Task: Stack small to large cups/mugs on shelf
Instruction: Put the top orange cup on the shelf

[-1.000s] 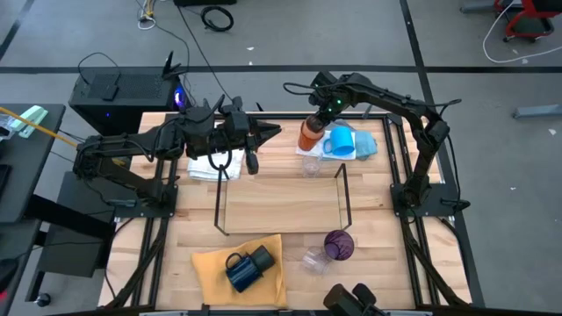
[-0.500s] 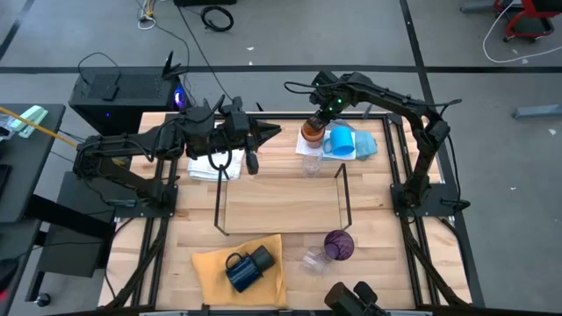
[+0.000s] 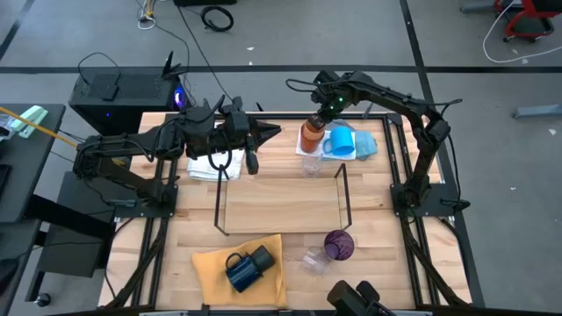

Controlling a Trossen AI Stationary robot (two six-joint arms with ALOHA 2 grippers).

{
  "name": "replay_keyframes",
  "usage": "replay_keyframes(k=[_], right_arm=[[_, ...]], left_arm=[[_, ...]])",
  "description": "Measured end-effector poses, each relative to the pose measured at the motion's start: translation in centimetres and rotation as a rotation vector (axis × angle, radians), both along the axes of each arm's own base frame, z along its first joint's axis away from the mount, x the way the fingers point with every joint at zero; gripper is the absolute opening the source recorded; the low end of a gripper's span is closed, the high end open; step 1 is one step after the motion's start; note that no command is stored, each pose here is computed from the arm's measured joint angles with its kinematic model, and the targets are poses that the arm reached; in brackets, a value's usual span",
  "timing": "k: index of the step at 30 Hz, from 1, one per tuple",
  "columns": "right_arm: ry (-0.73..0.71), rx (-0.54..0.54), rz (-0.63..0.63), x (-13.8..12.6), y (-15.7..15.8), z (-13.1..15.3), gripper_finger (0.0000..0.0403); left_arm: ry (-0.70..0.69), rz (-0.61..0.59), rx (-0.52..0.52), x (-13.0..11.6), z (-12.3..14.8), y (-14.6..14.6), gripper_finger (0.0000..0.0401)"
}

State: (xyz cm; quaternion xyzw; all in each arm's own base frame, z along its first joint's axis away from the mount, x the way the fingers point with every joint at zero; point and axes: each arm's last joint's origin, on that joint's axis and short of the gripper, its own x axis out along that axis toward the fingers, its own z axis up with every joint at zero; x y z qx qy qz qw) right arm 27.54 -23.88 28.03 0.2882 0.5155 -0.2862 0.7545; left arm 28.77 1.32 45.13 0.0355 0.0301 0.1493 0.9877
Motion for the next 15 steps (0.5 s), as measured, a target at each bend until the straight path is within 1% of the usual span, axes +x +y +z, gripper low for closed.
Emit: replay_keyframes(k=[8,11,15], right_arm=[[-0.004,0.007,0.005,-0.1,0.1,0.3,0.0003],[-0.01,-0.002,0.011,-0.1,0.1,1.0,0.0003],[-0.047,-0.037,0.016,0.1,0.0,2.9,0.0002]], left_arm=[[0.002,0.002,0.007,0.0,0.0,0.1,0.0031],[0.003,0.003,0.01,0.0,0.0,0.1,0.003],[0.003,0.006,0.009,0.0,0.0,0.2,0.0036]])
